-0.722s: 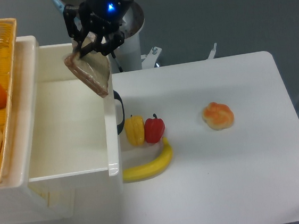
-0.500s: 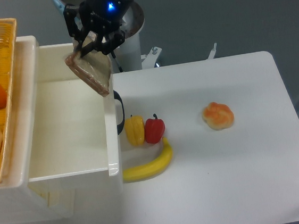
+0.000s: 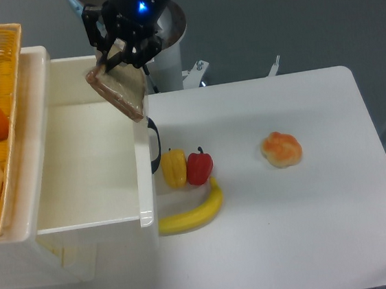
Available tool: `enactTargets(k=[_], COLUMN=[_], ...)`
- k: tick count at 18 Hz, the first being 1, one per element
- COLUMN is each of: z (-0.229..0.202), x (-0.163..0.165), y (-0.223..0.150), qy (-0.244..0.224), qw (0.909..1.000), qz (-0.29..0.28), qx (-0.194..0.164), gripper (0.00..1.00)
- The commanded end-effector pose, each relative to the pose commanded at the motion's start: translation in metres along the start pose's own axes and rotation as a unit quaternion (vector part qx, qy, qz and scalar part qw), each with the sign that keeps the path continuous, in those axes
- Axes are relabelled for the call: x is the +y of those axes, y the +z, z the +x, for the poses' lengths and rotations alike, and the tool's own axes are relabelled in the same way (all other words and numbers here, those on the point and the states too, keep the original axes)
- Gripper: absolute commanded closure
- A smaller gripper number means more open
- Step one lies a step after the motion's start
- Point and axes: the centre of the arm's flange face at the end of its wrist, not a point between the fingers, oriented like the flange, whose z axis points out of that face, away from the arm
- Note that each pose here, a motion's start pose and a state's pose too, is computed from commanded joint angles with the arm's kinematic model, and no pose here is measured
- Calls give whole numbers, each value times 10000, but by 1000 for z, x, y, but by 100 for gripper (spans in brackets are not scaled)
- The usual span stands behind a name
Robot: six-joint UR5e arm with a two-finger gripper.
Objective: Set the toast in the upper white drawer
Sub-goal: 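Hold the bagged toast slice above the open white drawer, then lower the bagged toast into the white drawer with the gripper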
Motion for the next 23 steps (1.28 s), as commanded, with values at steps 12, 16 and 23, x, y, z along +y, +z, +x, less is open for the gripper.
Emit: enactTargets(k=[12,16,23], z=[22,21,7], x=[-32,-36,-44], y=[48,63,85], qy=[-49,-30,-57], qw=[10000,9997,9989], qz=[-83,-228,-440], qx=[16,78,131], gripper=[90,90,89])
